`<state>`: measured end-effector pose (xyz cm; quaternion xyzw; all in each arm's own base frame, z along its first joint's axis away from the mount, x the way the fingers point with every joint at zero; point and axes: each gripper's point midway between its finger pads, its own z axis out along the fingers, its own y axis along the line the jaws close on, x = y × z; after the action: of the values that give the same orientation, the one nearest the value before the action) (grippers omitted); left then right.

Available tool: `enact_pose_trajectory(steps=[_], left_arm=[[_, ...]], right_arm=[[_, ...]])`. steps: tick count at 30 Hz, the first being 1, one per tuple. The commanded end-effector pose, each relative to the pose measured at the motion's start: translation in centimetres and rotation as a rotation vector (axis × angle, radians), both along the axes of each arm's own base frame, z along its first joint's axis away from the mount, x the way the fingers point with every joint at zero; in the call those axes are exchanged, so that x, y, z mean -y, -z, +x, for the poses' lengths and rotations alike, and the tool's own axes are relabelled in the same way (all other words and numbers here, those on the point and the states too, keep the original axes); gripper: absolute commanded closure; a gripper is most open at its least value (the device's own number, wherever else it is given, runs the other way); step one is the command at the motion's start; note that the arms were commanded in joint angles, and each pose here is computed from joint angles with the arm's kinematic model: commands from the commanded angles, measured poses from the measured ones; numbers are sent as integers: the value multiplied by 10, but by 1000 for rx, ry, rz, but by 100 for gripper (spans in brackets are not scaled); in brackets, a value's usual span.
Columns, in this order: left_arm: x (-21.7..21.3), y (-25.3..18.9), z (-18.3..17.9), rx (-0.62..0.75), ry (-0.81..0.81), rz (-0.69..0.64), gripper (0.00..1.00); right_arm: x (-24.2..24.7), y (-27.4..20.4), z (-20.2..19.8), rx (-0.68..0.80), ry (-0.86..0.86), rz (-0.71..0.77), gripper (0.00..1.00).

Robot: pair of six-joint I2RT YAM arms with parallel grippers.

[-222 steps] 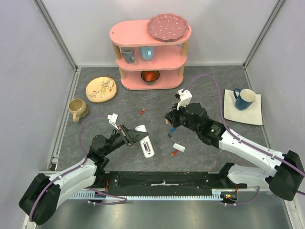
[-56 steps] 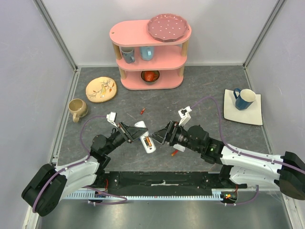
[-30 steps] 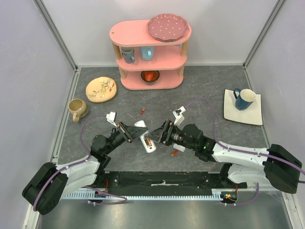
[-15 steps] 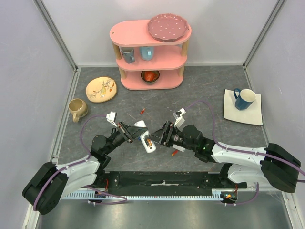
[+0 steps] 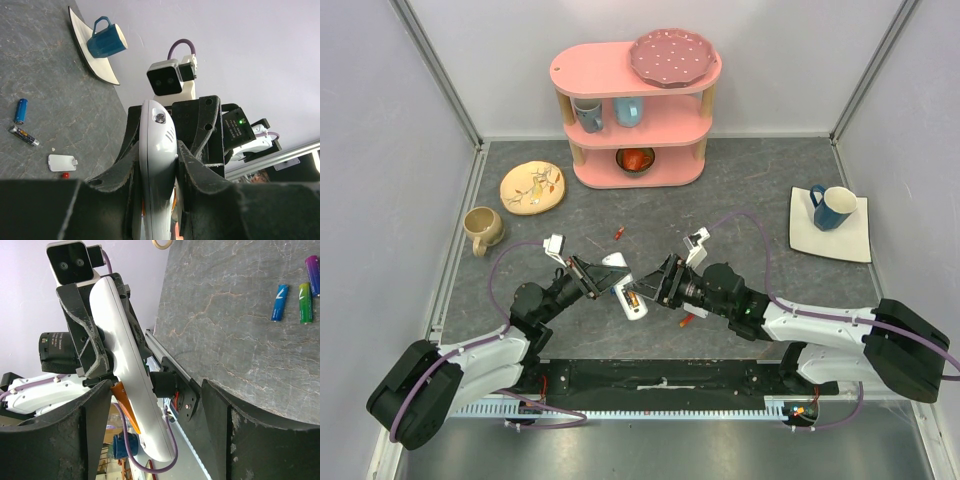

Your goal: Load the batteries into the remote control

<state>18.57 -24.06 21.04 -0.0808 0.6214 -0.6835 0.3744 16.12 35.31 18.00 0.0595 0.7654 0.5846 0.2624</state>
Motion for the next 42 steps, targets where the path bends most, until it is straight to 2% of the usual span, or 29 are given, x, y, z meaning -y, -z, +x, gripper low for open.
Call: enact_pose_trajectory(steps=[1, 42], left_arm=[[-2, -30, -3, 106, -4, -59, 98], [1, -71, 6, 185, -23, -103, 98]], right_arm=[[2, 3, 1, -11, 10, 12, 22], [6, 21, -9, -41, -27, -19, 26]])
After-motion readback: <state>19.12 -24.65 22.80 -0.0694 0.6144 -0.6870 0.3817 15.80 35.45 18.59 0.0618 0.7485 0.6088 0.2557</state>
